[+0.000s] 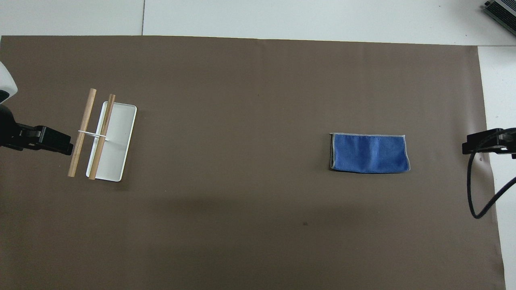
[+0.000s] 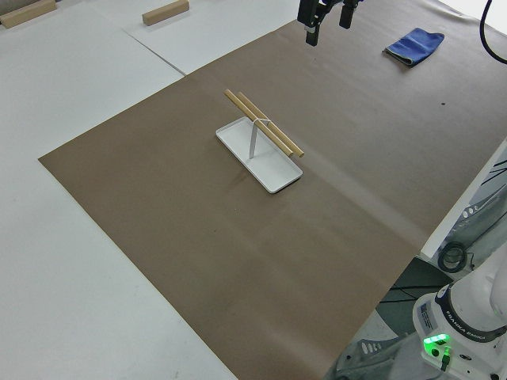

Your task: Right arm passes towel to left arm to hang

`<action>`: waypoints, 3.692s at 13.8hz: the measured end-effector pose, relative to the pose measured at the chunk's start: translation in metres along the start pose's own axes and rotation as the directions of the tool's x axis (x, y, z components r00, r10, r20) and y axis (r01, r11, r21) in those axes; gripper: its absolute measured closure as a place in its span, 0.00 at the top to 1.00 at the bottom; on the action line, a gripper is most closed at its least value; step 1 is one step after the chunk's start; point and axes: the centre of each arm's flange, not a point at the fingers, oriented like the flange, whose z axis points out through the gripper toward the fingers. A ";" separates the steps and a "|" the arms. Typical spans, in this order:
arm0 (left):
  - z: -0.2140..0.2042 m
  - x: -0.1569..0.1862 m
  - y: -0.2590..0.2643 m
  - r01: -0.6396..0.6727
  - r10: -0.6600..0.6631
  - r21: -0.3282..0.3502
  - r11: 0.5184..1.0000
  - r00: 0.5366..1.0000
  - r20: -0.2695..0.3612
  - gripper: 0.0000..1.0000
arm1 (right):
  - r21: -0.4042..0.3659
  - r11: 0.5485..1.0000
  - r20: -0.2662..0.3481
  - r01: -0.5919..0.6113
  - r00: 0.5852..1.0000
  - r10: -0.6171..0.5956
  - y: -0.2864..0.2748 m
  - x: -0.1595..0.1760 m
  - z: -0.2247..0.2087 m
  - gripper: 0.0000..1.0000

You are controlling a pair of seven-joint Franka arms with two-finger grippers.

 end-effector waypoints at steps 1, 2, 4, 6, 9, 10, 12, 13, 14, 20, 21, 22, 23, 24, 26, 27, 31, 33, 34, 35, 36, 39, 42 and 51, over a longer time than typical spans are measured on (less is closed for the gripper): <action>0.000 0.000 0.000 0.000 0.000 0.000 1.000 1.000 -0.003 1.00 | 0.000 1.000 0.001 0.000 1.000 0.000 0.000 0.000 0.000 1.00; -0.001 0.001 0.000 0.000 0.000 0.000 1.000 1.000 -0.007 1.00 | 0.000 1.000 0.001 0.000 1.000 0.000 0.000 0.000 0.000 1.00; -0.001 0.001 0.000 0.001 -0.001 0.000 1.000 1.000 -0.009 1.00 | 0.000 1.000 0.000 0.000 1.000 0.000 0.000 -0.001 0.000 1.00; -0.001 0.001 0.000 0.000 0.000 0.000 1.000 1.000 -0.009 1.00 | 0.000 1.000 -0.001 0.000 1.000 0.000 0.000 -0.002 -0.001 1.00; -0.001 0.001 0.000 0.000 0.000 0.001 1.000 1.000 -0.012 1.00 | 0.001 1.000 0.000 -0.001 1.000 0.001 0.001 -0.003 0.000 1.00; -0.002 0.002 0.000 -0.001 0.001 0.001 1.000 1.000 -0.020 1.00 | 0.001 1.000 0.001 -0.001 1.000 0.001 0.001 -0.003 0.000 1.00; -0.003 0.003 0.000 0.000 0.000 0.001 1.000 1.000 -0.030 1.00 | 0.000 1.000 0.003 0.002 1.000 -0.002 -0.001 -0.003 0.001 1.00; -0.003 0.003 0.000 0.000 0.000 0.001 1.000 0.999 -0.033 1.00 | 0.000 1.000 0.004 0.007 1.000 -0.007 -0.004 -0.003 0.003 1.00; -0.003 0.004 0.000 0.000 0.000 0.002 1.000 0.999 -0.038 1.00 | 0.000 1.000 0.001 0.013 1.000 -0.013 -0.007 -0.003 0.004 1.00; -0.002 0.004 -0.006 0.010 -0.010 0.000 1.000 0.999 -0.037 1.00 | 0.002 0.999 -0.043 0.035 0.998 -0.035 -0.017 0.005 0.043 1.00; -0.001 0.004 -0.007 0.013 -0.012 0.000 1.000 0.999 -0.036 1.00 | 0.002 0.999 -0.056 0.047 0.997 -0.046 -0.024 0.008 0.056 1.00; -0.001 0.004 -0.008 0.014 -0.014 0.000 1.000 0.999 -0.036 1.00 | 0.002 0.998 -0.063 0.061 0.996 -0.061 -0.032 0.010 0.069 1.00; -0.001 0.004 -0.008 0.014 -0.014 0.000 1.000 0.999 -0.036 1.00 | 0.002 0.997 -0.072 0.073 0.995 -0.073 -0.038 0.011 0.083 1.00; -0.001 0.004 -0.008 0.014 -0.014 0.000 1.000 0.999 -0.035 1.00 | 0.002 0.996 -0.088 0.084 0.993 -0.084 -0.045 0.014 0.099 1.00; 0.000 0.004 -0.009 0.016 -0.016 0.000 1.000 0.999 -0.033 1.00 | 0.002 0.994 -0.109 0.107 0.988 -0.106 -0.058 0.021 0.137 1.00; 0.000 0.004 -0.011 0.019 -0.019 -0.001 1.000 0.999 -0.033 1.00 | 0.002 0.993 -0.116 0.115 0.987 -0.114 -0.063 0.025 0.157 1.00; 0.000 0.004 -0.013 0.024 -0.024 -0.001 1.000 0.999 -0.033 1.00 | -0.001 0.991 -0.116 0.135 0.984 -0.134 -0.076 0.034 0.231 1.00; 0.000 0.004 -0.013 0.024 -0.024 -0.001 1.000 0.999 -0.033 1.00 | -0.002 0.991 -0.116 0.137 0.984 -0.136 -0.078 0.035 0.263 1.00; 0.000 0.004 -0.013 0.024 -0.024 -0.001 1.000 0.999 -0.032 1.00 | -0.002 0.990 -0.126 0.138 0.983 -0.137 -0.078 0.036 0.278 1.00; 0.000 0.004 -0.013 0.024 -0.024 -0.001 1.000 0.999 -0.032 1.00 | -0.001 0.990 -0.140 0.138 0.981 -0.137 -0.078 0.036 0.291 1.00; 0.000 0.004 -0.013 0.024 -0.024 -0.001 1.000 0.999 -0.032 1.00 | -0.001 0.990 -0.151 0.139 0.979 -0.138 -0.079 0.035 0.304 1.00; 0.000 0.004 -0.013 0.024 -0.024 -0.001 1.000 0.999 -0.032 1.00 | -0.002 0.988 -0.166 0.152 0.975 -0.150 -0.086 0.036 0.327 1.00; 0.001 0.004 -0.013 0.024 -0.024 -0.001 1.000 0.999 -0.032 1.00 | -0.003 0.987 -0.153 0.161 0.975 -0.159 -0.091 0.035 0.337 1.00; 0.001 0.004 -0.013 0.024 -0.024 -0.001 1.000 0.999 -0.032 1.00 | 0.003 0.989 -0.175 0.148 0.974 -0.146 -0.088 0.029 0.348 0.31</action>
